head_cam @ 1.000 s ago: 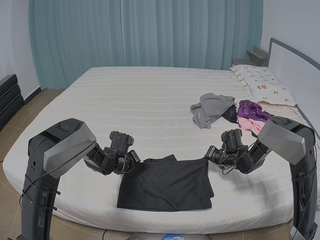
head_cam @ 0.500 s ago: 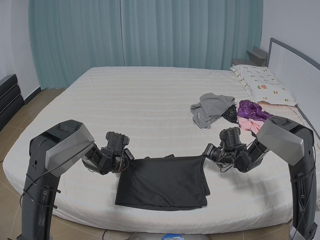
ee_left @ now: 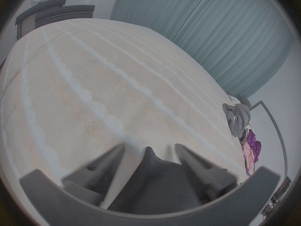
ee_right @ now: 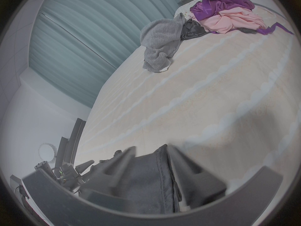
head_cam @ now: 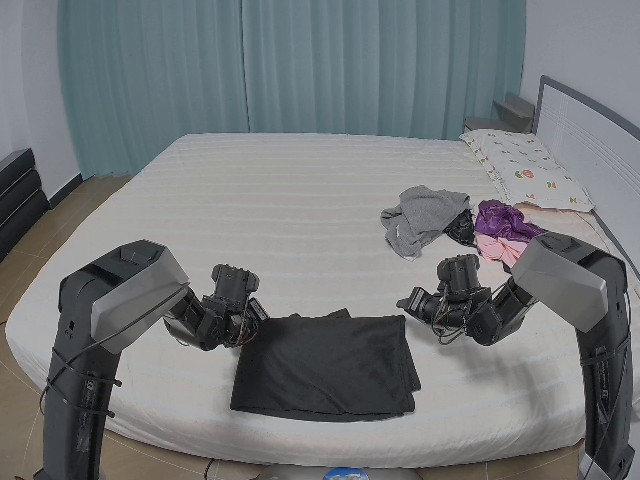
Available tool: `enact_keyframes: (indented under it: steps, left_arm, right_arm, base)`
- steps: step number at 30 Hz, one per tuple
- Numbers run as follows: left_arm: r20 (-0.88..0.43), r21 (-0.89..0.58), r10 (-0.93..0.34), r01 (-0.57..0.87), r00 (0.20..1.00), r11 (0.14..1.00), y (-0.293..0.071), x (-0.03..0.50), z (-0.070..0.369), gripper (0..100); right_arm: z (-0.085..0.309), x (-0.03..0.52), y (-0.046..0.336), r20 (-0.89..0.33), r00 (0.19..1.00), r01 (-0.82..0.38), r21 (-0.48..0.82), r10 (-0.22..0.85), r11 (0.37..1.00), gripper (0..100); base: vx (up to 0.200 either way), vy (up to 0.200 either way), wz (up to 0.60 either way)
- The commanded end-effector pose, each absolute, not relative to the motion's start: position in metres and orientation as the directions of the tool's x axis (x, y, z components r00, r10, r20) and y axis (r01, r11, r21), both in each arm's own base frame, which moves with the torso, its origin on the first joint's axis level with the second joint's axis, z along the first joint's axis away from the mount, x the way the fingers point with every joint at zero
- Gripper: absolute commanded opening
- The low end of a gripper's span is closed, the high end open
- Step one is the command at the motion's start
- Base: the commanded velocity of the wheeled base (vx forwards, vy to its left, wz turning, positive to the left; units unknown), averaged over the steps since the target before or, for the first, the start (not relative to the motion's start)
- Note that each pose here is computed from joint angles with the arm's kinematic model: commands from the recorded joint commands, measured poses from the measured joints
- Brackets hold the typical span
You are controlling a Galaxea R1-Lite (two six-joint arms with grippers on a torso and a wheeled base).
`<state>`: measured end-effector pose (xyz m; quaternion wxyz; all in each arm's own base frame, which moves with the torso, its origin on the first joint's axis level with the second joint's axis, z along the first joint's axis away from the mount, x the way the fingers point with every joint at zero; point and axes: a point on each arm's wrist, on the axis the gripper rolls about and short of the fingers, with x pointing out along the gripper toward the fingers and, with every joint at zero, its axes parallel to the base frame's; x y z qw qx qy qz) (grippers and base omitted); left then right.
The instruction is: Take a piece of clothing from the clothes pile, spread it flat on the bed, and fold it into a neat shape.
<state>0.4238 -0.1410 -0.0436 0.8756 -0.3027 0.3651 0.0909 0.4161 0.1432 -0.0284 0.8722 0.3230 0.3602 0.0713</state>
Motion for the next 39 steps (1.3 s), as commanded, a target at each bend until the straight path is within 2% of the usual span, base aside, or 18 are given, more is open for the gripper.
enact_keyframes:
  steps: [1,3,5,8,17,25,39]
  left_arm:
    - [-0.693,-0.487,-0.061,-0.405,0.718,0.774,-0.137,0.421,-0.037,100]
    - [-0.693,-0.502,-0.065,-0.417,0.718,0.758,-0.135,0.418,-0.033,100]
    - [-0.711,-0.533,-0.113,-0.428,0.693,0.73,-0.13,0.402,-0.02,100]
    - [-0.726,-0.552,-0.168,-0.419,0.667,0.721,-0.121,0.38,-0.009,100]
    - [-0.696,-0.606,-0.197,-0.418,0.69,0.677,-0.102,0.333,-0.014,100]
    - [-0.69,-0.617,-0.2,-0.42,0.696,0.666,-0.101,0.333,-0.013,100]
    - [-0.689,-0.616,-0.2,-0.419,0.696,0.667,-0.101,0.333,-0.014,100]
  right_arm:
    - [-0.008,0.402,0.139,-0.573,0.728,0.096,0.629,0.376,0.771,100]
    - [-0.004,0.395,0.138,-0.578,0.718,0.093,0.632,0.388,0.769,100]
    - [0.001,0.367,0.136,-0.604,0.666,0.074,0.637,0.437,0.767,100]
    - [0.0,0.339,0.137,-0.616,0.632,0.06,0.644,0.47,0.762,100]
    - [-0.015,0.275,0.142,-0.649,0.566,0.02,0.628,0.509,0.778,100]
    - [-0.027,0.262,0.148,-0.69,0.518,0.02,0.6,0.505,0.8,100]
    - [-0.034,0.278,0.151,-0.656,0.556,0.005,0.618,0.511,0.787,100]
  base:
    - [0.0,0.0,0.0]
    - [0.0,0.0,0.0]
    - [0.0,0.0,0.0]
    - [0.0,0.0,0.0]
    - [0.0,0.0,0.0]
    - [-0.15,0.0,0.0]
    - [0.0,0.0,0.0]
